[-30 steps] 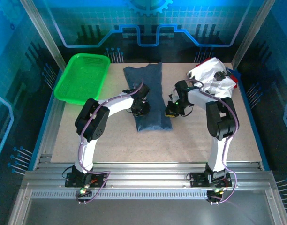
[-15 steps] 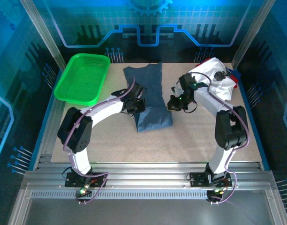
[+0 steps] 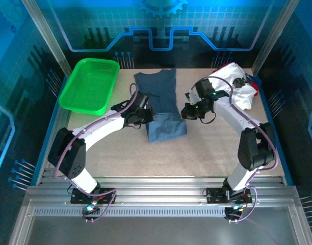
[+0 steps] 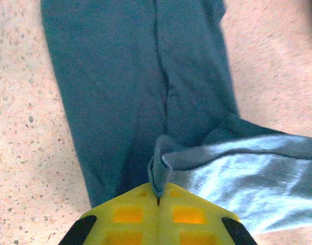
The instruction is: Fold and stack the t-shirts
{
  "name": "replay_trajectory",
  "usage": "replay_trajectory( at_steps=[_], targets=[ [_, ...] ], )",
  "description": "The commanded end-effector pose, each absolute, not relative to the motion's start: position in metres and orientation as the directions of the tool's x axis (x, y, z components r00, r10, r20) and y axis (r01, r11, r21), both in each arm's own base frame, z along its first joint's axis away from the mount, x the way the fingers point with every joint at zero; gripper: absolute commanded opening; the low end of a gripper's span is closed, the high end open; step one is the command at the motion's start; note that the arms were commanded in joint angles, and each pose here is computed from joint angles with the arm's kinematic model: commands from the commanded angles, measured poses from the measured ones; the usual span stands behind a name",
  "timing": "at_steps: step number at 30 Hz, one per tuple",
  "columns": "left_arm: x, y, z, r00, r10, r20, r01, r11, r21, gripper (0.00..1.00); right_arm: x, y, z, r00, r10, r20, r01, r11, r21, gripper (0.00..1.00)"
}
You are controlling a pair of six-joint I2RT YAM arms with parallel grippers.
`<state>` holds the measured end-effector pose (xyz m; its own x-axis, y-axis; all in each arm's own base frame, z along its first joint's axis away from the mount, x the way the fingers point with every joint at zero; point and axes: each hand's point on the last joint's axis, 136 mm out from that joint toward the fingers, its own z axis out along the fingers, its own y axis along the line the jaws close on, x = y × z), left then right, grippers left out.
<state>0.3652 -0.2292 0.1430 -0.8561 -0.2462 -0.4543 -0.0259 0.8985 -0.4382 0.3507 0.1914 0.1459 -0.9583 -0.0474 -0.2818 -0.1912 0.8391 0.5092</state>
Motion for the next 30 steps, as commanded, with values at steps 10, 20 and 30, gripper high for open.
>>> replay_trajectory(
  at_steps=[10,20,30],
  targets=[
    [0.394,-0.21,0.195,-0.771,-0.29,-0.567,-0.016,0.899,-0.438,0.0,0.405,0.217,0.199,-0.904,-0.1,-0.416,-0.32,0.804,0.501,0.0],
    [0.432,-0.193,0.206,-0.739,-0.307,-0.6,-0.023,0.901,-0.433,0.0,0.458,0.227,0.203,-0.895,-0.112,-0.432,-0.333,0.812,0.479,0.0],
    [0.464,-0.175,0.197,-0.73,-0.325,-0.601,-0.061,0.907,-0.417,0.0,0.496,0.232,0.19,-0.903,-0.095,-0.419,-0.311,0.817,0.486,0.0]
  ],
)
